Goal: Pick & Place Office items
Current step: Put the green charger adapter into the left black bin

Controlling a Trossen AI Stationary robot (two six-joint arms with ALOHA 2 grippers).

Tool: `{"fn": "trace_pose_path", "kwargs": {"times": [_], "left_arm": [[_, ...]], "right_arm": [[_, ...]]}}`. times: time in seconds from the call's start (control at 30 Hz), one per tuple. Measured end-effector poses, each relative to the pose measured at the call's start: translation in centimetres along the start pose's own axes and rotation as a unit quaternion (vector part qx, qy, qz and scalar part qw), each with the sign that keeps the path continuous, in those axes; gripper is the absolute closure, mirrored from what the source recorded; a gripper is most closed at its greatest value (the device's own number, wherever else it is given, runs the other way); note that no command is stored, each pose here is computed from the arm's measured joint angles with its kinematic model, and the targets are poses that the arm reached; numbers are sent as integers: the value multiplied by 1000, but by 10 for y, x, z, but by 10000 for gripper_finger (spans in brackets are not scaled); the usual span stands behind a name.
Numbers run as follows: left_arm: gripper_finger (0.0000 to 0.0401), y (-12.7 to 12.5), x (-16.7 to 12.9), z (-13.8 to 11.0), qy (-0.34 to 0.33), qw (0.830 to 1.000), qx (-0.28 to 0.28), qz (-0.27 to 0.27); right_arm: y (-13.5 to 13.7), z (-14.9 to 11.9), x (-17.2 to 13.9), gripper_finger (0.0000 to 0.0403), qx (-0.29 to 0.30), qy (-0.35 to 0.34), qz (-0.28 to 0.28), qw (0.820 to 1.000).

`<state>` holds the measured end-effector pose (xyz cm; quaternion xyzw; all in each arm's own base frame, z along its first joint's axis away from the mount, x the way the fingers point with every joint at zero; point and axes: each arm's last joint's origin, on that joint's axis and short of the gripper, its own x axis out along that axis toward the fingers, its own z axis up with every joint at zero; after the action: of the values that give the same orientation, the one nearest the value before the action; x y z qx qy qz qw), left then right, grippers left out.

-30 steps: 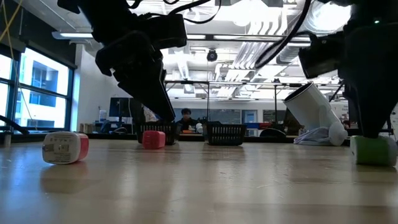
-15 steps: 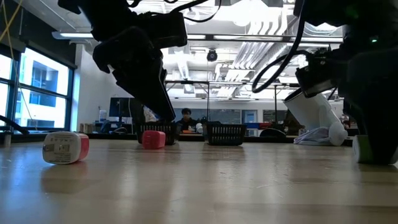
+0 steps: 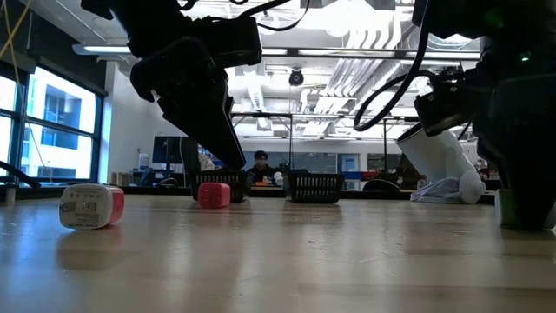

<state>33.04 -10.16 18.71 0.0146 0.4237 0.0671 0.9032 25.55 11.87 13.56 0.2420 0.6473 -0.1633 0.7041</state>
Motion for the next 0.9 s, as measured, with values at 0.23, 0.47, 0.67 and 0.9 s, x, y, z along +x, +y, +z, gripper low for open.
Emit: {"fn": "trace_pose_path", "kwargs": {"times": [0.23, 0.47, 0.67, 0.9], "left_arm": [[230, 0, 0, 0, 0, 1000, 0, 0], [230, 0, 0, 0, 1, 1000, 0, 0], [230, 0, 0, 0, 2, 1000, 1, 1], [230, 1, 0, -3, 14, 1000, 5, 5]], "right_arm": [[0, 2, -1, 277, -2, -29, -8, 1000], [-2, 9, -12, 277, -9, -111, -22, 994], [-8, 16, -30, 277, -5, -169, -31, 985], [-17, 22, -62, 277, -7, -255, -26, 967]]}}
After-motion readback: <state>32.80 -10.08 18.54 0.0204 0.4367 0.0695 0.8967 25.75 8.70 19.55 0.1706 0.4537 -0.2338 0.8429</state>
